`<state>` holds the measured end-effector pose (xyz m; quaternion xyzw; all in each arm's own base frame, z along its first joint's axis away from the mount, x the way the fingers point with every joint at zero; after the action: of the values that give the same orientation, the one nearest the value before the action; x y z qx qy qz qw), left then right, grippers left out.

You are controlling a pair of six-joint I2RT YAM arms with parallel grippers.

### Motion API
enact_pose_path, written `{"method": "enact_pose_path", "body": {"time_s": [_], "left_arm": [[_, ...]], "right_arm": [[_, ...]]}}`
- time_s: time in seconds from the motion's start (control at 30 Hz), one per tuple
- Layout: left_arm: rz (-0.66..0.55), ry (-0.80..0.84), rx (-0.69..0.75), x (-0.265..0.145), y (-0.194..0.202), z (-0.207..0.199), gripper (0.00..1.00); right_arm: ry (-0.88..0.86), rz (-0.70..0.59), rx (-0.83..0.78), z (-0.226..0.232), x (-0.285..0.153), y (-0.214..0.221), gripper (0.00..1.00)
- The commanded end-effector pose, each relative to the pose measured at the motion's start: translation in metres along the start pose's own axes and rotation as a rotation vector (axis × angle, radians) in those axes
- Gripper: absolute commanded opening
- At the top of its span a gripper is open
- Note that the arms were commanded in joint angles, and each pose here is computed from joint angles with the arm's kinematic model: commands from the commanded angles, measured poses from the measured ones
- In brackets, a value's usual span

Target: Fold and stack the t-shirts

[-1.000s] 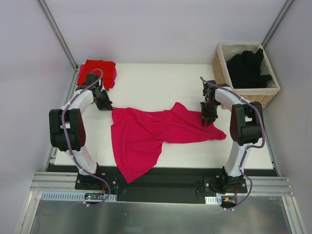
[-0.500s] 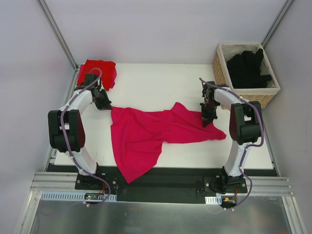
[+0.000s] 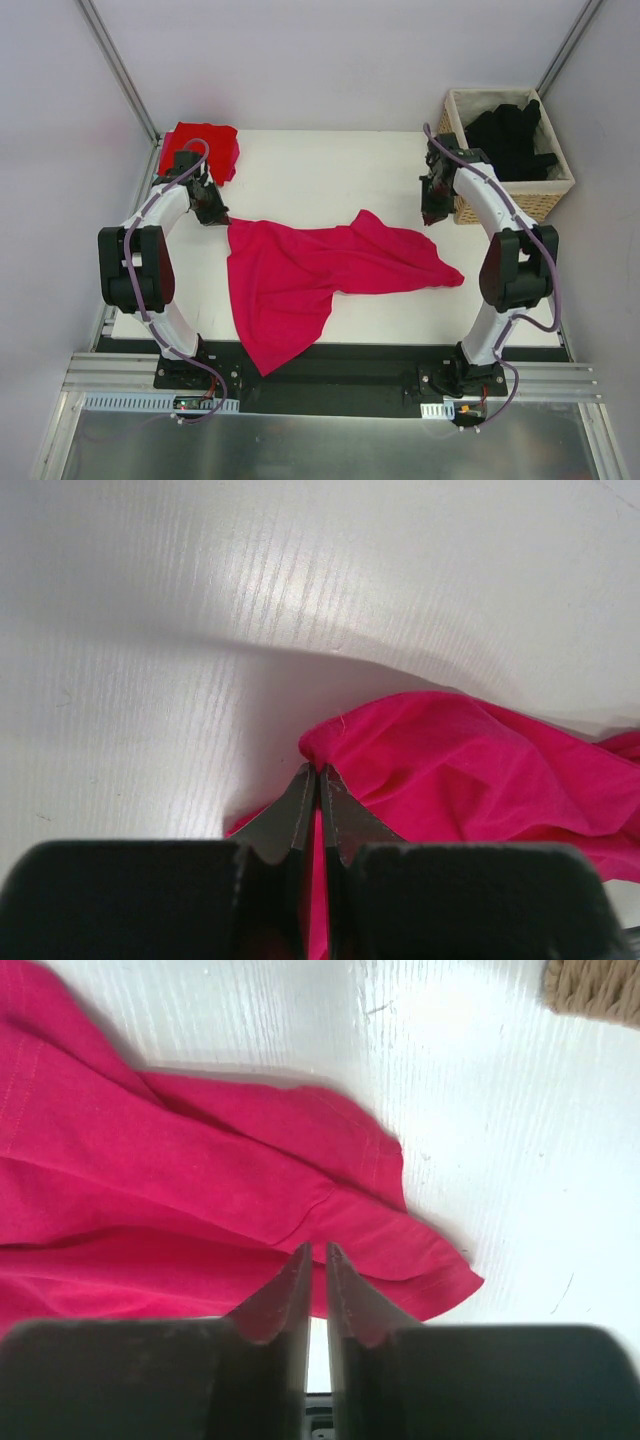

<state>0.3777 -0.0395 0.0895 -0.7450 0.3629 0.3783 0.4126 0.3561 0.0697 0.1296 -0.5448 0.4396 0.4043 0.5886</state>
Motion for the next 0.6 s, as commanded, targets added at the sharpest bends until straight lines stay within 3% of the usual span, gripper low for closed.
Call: {"method": "enact_pose_path", "body": {"time_s": [0.0, 0.17, 0.57], "left_arm": [[-0.036, 0.013, 0.011, -0.017, -0.007, -0.004, 0.00], [-0.039, 0.012, 0.016, -0.018, -0.006, -0.004, 0.00], [-0.036, 0.009, 0.024, -0.019, -0.002, -0.002, 0.00]], "right_arm": [[0.028, 0.094, -0.014, -0.004, 0.015, 0.021, 0.24], [-0.053, 0.117, -0.007, 0.006, 0.032, 0.029, 0.43], [-0.102, 0.197, 0.030, -0.008, 0.064, 0.047, 0.44]]}}
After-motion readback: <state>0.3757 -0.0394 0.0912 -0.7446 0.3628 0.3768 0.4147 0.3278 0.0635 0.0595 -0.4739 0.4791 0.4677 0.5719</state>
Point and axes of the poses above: each gripper's point midway between its finger pads, its own x axis out along the fingers, its own z axis along the line the jaws close on, y = z × x, the point moved 1 cm from there along -x, back along the fingers, and after that the axes turned 2 degrees about x, right-handed, at the moved point
